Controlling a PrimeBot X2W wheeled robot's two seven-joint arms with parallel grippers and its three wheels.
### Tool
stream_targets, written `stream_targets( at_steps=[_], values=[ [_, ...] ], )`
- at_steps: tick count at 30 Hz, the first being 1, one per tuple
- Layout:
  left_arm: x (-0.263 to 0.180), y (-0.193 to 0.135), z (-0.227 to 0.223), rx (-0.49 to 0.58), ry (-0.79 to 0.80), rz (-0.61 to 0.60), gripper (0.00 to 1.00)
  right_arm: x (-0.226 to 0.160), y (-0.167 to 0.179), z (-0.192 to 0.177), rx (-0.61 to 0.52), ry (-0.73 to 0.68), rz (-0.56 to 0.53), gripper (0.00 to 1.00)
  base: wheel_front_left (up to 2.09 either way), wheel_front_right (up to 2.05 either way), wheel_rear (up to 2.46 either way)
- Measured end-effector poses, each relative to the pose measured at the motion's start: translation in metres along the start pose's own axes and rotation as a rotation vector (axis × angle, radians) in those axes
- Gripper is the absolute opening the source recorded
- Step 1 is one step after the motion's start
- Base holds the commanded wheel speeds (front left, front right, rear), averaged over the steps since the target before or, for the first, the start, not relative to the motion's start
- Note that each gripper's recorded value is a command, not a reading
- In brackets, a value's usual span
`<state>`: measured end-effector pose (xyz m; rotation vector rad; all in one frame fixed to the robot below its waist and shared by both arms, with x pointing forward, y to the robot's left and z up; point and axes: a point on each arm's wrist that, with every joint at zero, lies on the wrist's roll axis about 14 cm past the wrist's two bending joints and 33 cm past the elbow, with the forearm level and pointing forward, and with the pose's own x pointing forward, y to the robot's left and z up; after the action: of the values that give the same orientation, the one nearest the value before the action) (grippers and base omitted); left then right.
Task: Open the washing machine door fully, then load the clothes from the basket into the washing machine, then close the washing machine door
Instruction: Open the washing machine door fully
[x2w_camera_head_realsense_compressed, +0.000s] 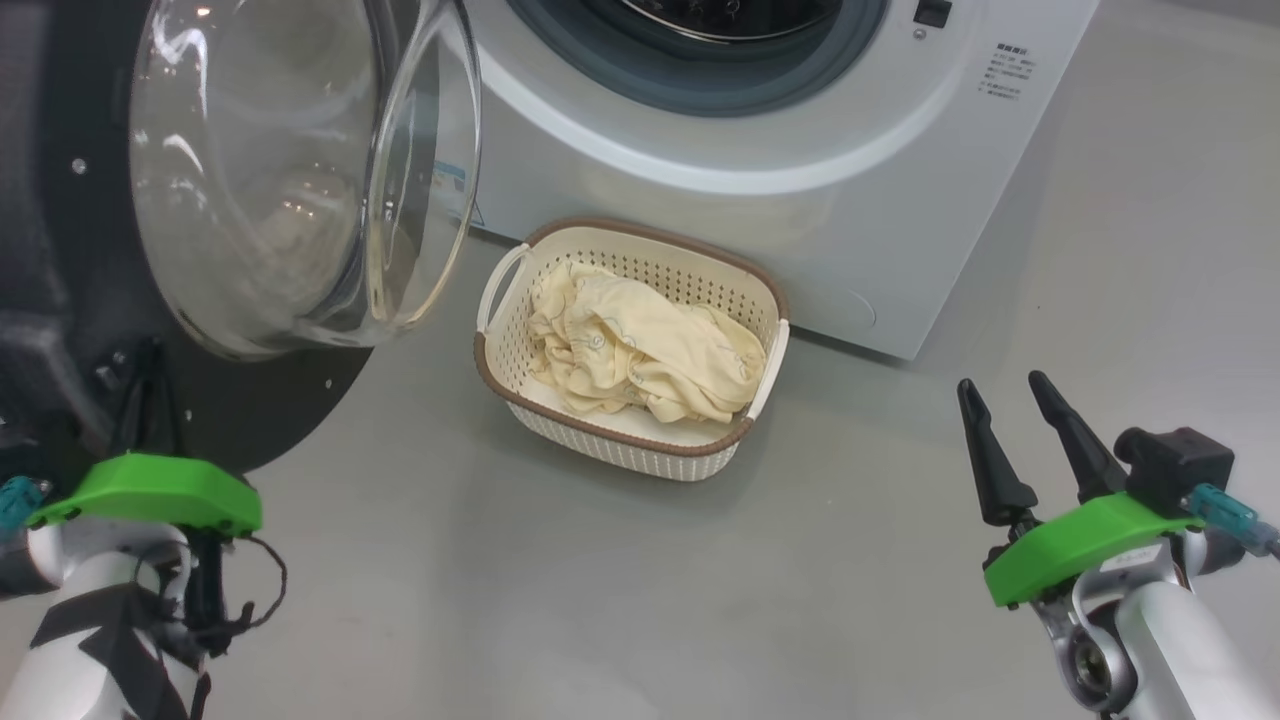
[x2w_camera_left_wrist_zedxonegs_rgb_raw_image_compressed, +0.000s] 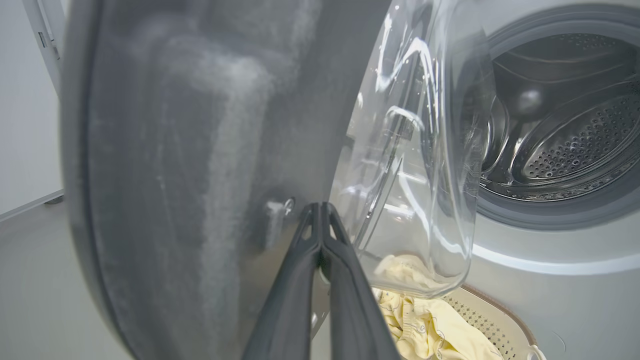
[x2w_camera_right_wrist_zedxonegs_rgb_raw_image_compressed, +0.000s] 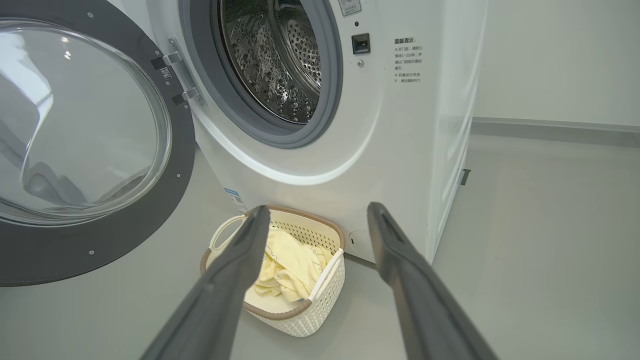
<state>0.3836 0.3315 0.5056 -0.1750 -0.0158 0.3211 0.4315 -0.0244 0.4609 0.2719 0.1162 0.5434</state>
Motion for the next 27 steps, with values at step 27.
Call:
stream_targets(
  at_steps=[27],
  values=[
    [0.047,0.102,0.019,0.094,-0.011,0.258,0.0,0.041,-0.033,-0.041,-0.022,0.147,0.023,1.0,0.0,0.0,0.0]
  ],
)
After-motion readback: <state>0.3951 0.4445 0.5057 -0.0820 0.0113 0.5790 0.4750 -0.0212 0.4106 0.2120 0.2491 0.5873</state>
